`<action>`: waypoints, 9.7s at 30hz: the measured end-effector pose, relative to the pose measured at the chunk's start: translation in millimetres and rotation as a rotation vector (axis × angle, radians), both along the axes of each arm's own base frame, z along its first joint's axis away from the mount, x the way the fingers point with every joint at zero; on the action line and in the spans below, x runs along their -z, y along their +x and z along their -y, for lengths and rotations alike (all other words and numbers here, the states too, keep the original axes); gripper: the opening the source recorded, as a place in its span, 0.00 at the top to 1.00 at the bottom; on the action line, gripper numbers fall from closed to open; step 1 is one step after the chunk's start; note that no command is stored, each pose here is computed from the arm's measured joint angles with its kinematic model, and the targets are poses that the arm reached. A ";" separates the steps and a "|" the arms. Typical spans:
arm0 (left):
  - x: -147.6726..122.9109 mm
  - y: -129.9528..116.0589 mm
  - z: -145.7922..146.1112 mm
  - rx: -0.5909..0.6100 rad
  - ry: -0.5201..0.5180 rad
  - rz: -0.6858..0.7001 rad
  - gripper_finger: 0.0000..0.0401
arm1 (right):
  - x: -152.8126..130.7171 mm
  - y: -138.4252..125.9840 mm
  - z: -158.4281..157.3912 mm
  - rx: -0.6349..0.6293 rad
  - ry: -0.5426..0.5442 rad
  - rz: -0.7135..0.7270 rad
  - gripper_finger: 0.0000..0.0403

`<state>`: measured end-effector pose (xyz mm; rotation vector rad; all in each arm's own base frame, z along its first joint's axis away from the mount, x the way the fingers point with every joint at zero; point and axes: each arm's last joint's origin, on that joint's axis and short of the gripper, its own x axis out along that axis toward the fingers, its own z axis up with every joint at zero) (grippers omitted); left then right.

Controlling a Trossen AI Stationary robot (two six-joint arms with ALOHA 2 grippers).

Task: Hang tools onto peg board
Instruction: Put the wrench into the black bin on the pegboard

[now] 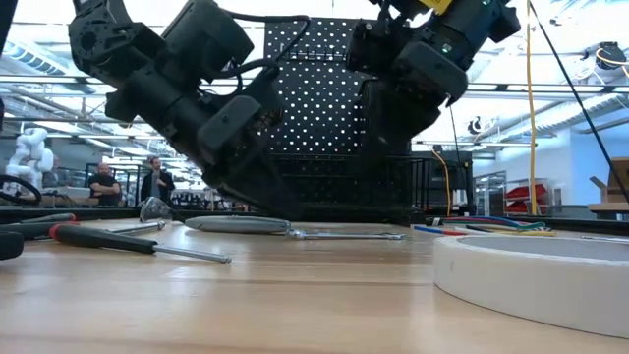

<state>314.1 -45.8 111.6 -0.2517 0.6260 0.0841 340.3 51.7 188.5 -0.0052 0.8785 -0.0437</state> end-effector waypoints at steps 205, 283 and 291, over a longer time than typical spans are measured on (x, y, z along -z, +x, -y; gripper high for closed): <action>-283.4 -86.2 -34.2 0.044 0.070 1.097 0.97 | -257.1 44.1 20.4 0.112 0.106 1.318 0.52; -242.7 -118.4 -61.2 -0.422 0.435 0.409 0.49 | -148.4 -52.5 62.0 1.078 -0.423 0.937 0.98; -242.3 -118.4 -61.2 -0.413 0.454 0.399 0.49 | -152.8 -21.6 68.8 1.094 -0.546 0.847 0.98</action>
